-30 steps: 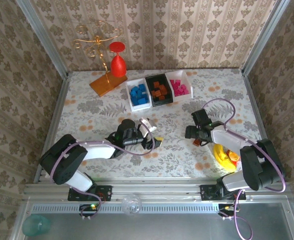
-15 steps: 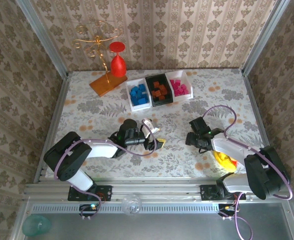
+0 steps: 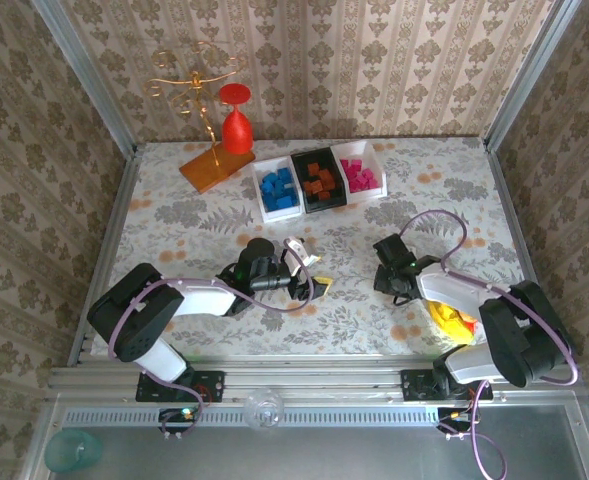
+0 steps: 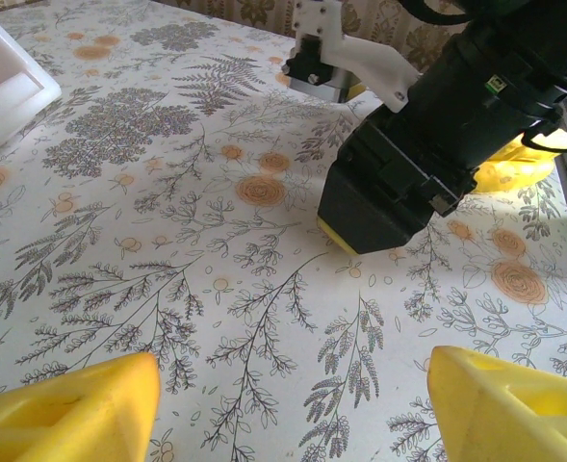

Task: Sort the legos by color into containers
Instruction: Pick up the lego from the center of the table, then place the lego in the container.

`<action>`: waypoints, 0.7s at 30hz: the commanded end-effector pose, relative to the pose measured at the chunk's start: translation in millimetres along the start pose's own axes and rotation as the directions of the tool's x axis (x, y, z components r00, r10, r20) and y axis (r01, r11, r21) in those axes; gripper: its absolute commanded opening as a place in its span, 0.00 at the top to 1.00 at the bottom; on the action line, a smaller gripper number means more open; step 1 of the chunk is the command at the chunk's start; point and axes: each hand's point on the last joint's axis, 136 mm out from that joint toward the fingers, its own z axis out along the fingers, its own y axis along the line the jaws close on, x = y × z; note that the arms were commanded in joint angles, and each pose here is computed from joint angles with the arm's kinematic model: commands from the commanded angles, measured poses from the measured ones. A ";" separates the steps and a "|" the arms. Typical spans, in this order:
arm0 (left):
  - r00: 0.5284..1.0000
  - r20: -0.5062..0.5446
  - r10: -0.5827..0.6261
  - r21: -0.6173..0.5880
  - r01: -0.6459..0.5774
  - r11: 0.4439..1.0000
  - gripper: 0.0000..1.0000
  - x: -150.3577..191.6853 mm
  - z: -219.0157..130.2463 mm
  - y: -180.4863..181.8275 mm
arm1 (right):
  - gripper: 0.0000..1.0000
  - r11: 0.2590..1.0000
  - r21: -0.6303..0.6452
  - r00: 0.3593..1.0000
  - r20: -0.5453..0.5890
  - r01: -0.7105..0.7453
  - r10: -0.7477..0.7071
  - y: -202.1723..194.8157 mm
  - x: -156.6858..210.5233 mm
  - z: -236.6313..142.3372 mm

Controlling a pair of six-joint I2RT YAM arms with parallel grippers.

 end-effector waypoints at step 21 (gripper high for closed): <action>0.997 -0.008 0.072 -0.543 -0.064 0.837 0.21 -20.3 -49.8 79.5 | 0.69 0.932 -0.317 0.956 0.281 0.176 -0.085 178.4 -173.3 -37.6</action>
